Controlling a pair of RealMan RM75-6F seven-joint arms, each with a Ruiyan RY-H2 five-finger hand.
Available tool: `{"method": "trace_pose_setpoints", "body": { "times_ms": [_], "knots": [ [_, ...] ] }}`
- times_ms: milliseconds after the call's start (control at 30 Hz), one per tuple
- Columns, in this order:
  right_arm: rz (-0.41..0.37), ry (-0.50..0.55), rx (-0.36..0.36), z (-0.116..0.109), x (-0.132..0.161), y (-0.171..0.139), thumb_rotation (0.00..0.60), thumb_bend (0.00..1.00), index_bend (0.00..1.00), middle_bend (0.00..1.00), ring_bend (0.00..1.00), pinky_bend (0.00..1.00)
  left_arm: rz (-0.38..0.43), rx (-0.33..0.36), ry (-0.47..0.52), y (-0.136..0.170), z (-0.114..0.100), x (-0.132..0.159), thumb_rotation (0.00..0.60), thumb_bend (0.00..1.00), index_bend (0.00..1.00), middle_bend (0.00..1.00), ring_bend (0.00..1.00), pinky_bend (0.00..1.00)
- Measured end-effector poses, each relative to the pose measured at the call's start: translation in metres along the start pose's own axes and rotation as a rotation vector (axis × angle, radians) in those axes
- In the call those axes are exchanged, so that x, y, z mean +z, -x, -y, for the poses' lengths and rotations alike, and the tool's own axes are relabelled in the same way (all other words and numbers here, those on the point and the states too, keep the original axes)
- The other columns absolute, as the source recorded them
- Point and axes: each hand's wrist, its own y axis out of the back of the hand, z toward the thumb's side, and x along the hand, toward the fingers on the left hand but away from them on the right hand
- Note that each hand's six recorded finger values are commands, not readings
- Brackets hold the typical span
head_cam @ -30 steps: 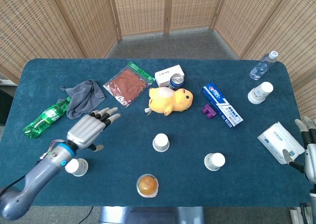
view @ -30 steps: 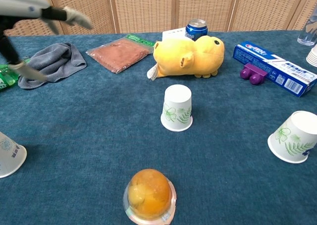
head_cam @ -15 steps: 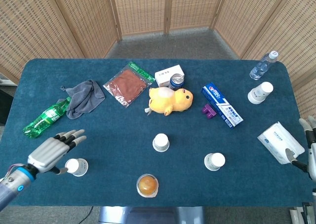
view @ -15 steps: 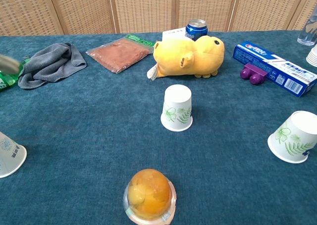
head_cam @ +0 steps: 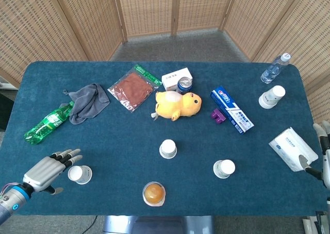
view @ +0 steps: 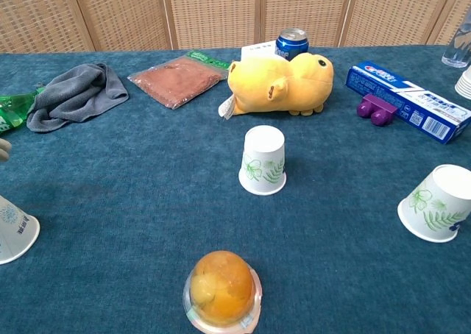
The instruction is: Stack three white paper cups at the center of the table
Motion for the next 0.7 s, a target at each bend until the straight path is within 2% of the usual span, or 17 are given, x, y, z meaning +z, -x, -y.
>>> {"method": "trace_pose_setpoints", "body": {
  "times_ms": [300, 433, 533, 700],
  "knots": [
    [0.002, 0.0, -0.001, -0.001, -0.001, 0.0, 0.6, 0.32, 0.12, 0.02, 0.0, 0.02, 0.012, -0.038, 0.021, -0.016, 0.018, 0.005, 0.6, 0.24, 0.02, 0.0, 0.0, 0.16],
    [0.004, 0.002, 0.0, 0.0, -0.002, 0.001, 0.6, 0.32, 0.12, 0.02, 0.0, 0.02, 0.014, -0.032, 0.016, -0.019, 0.02, 0.007, 0.6, 0.24, 0.04, 0.0, 0.0, 0.2],
    [0.004, 0.003, -0.001, -0.001, -0.002, 0.001, 0.6, 0.32, 0.12, 0.02, 0.0, 0.02, 0.013, -0.031, 0.013, -0.022, 0.021, 0.007, 0.6, 0.24, 0.1, 0.0, 0.0, 0.25],
    [0.003, 0.004, -0.002, -0.001, -0.002, 0.001, 0.6, 0.32, 0.12, 0.02, 0.0, 0.02, 0.022, -0.016, 0.007, -0.028, 0.023, 0.013, 0.6, 0.25, 0.2, 0.14, 0.07, 0.35]
  ]
}}
